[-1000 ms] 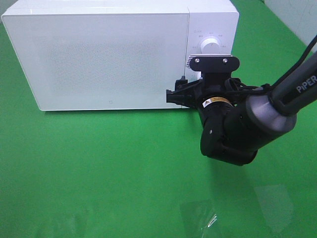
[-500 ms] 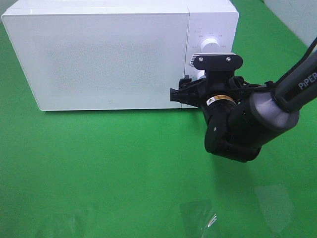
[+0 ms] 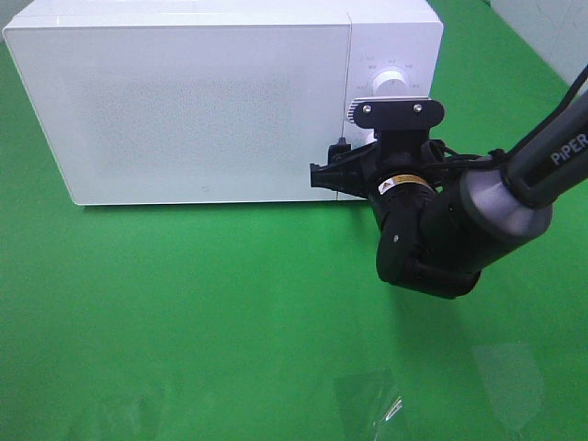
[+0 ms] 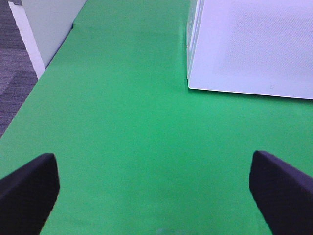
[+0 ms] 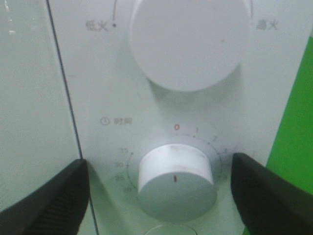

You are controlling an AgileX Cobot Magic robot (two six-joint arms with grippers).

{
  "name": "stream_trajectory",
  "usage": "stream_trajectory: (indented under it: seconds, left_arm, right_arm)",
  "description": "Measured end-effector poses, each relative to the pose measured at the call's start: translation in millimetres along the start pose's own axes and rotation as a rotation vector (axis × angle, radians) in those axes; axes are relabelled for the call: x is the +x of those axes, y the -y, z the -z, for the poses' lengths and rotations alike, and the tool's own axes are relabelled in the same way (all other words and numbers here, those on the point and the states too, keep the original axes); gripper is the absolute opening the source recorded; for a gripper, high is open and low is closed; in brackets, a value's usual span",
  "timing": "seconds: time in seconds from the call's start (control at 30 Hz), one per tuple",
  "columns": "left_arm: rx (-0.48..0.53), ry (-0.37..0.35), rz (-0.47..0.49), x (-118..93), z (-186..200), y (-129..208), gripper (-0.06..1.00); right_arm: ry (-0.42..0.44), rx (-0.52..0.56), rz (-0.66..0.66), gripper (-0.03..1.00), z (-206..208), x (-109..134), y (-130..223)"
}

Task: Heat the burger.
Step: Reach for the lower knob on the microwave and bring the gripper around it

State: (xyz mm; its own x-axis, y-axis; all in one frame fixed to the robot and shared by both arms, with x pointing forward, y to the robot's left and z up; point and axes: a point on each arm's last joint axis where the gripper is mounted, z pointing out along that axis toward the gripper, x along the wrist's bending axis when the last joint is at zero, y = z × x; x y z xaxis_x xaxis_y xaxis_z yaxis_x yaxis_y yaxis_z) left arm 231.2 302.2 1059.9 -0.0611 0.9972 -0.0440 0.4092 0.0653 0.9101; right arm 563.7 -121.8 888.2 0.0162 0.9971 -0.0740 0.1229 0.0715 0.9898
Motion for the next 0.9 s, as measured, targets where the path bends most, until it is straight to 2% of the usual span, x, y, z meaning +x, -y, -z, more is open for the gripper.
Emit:
stream_trajectory:
  seconds: [0.03, 0.07, 0.1, 0.13, 0.17, 0.2, 0.23, 0.27, 0.3, 0.73, 0.83, 0.87, 0.9]
  left_arm:
    - [0.000, 0.000, 0.000, 0.0, 0.0, 0.0, 0.99]
    - [0.000, 0.000, 0.000, 0.0, 0.0, 0.0, 0.99]
    - [0.000, 0.000, 0.000, 0.0, 0.0, 0.0, 0.99]
    - [0.000, 0.000, 0.000, 0.0, 0.0, 0.0, 0.99]
    - [0.000, 0.000, 0.000, 0.0, 0.0, 0.0, 0.99]
    - [0.000, 0.000, 0.000, 0.0, 0.0, 0.0, 0.99]
    - [0.000, 0.000, 0.000, 0.0, 0.0, 0.0, 0.99]
    - [0.000, 0.000, 0.000, 0.0, 0.0, 0.0, 0.99]
    - [0.000, 0.000, 0.000, 0.0, 0.0, 0.0, 0.99]
    - [0.000, 0.000, 0.000, 0.0, 0.0, 0.0, 0.99]
    - [0.000, 0.000, 0.000, 0.0, 0.0, 0.0, 0.99]
    - [0.000, 0.000, 0.000, 0.0, 0.0, 0.0, 0.99]
    - [0.000, 0.000, 0.000, 0.0, 0.0, 0.0, 0.99]
  right_arm:
    - [0.000, 0.000, 0.000, 0.71, 0.0, 0.0, 0.0]
    - [0.000, 0.000, 0.000, 0.66, 0.0, 0.0, 0.0]
    - [0.000, 0.000, 0.000, 0.66, 0.0, 0.0, 0.0]
    - [0.000, 0.000, 0.000, 0.60, 0.0, 0.0, 0.0]
    - [0.000, 0.000, 0.000, 0.60, 0.0, 0.0, 0.0]
    - [0.004, 0.002, -0.002, 0.51, 0.0, -0.4, 0.1]
    - [0.011, 0.004, -0.005, 0.46, 0.0, -1.0, 0.4]
    - [0.011, 0.004, -0.005, 0.46, 0.0, -1.0, 0.4]
    - [0.021, 0.004, -0.009, 0.39, 0.1, -2.1, 0.5]
    - [0.023, 0.005, -0.027, 0.39, 0.1, -2.2, 0.6]
    - [0.022, 0.004, -0.089, 0.39, 0.1, -2.1, 0.5]
    - [0.020, -0.001, -0.176, 0.39, 0.3, -2.1, 0.3]
    - [0.020, -0.001, -0.176, 0.39, 0.3, -2.1, 0.3]
